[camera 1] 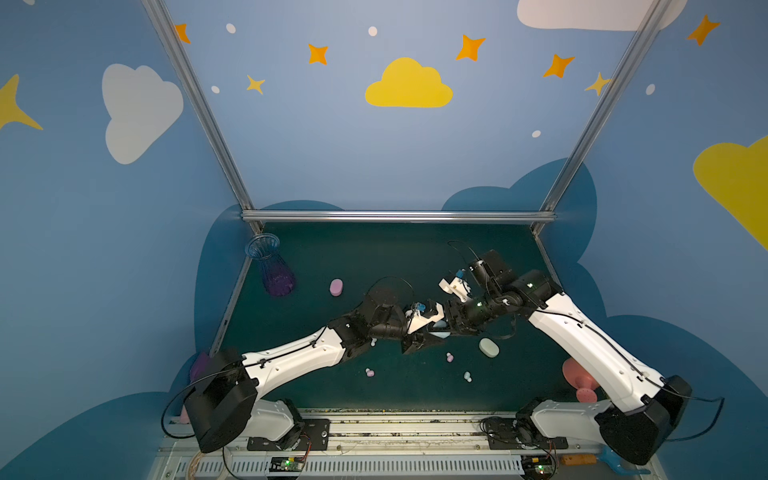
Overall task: Insert wireless bluetooth earbuds into charging case
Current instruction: Pass the charging case.
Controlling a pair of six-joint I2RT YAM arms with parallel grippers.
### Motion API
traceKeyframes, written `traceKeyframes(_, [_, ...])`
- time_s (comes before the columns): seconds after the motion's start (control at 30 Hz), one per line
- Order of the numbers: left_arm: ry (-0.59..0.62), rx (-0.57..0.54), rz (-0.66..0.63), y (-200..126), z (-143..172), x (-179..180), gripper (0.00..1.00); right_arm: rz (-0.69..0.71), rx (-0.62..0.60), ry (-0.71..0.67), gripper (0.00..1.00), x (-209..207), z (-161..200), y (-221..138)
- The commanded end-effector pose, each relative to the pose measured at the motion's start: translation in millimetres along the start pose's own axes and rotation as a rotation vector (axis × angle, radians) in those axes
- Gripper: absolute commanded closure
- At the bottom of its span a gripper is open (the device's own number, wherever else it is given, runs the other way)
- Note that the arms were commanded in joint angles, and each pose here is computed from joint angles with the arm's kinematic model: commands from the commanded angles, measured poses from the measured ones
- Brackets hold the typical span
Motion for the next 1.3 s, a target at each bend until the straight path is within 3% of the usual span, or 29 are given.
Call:
traceKeyframes(0.0, [0.03,-0.01,0.055,3.4,-10.1,-10.4,0.66,-0.021,-0.068,-0.048,0.49,11.4,-12.1,-10.8])
traceKeyframes(0.1, [0.03,-0.015,0.052,3.1,-11.2,-10.2,0.69,-0.024,-0.068,-0.045,0.47,11.0,-11.7,-10.8])
traceKeyframes(0.23, [0.025,-0.02,0.031,1.6,-12.2,-8.7,0.74,-0.023,-0.076,-0.046,0.35,11.0,-10.7,-13.3])
traceKeyframes(0.43, [0.004,-0.04,-0.005,-2.9,-12.2,-6.7,0.78,-0.017,-0.102,-0.04,0.25,9.8,-4.6,-20.1])
traceKeyframes(0.73, [-0.085,-0.06,0.015,-11.6,-14.6,-5.5,0.81,0.06,-0.132,-0.033,0.19,-13.9,12.0,-32.8])
traceKeyframes(0.87, [-0.118,-0.056,0.042,-17.9,-17.1,-7.5,0.81,0.13,-0.174,-0.13,0.18,-21.0,19.5,-43.8])
traceKeyframes(1.13, [-0.174,-0.027,0.119,-25.5,-18.0,-13.0,0.81,0.174,-0.328,-0.471,0.18,-4.8,32.7,-57.3])
traceKeyframes(1.27, [-0.182,-0.011,0.158,-24.5,-19.5,-16.7,0.8,0.196,-0.334,-0.567,0.18,1.2,34.9,-58.2])
Point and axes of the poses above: each gripper's point midway between its finger pads, its own y axis out along the fingers, its own x axis along the line the jaws close on, z = x × y, the point moved 5 cm from there along -y, back along the fingers, and after that the axes turned 13 degrees about -y, right-handed, at the moved point
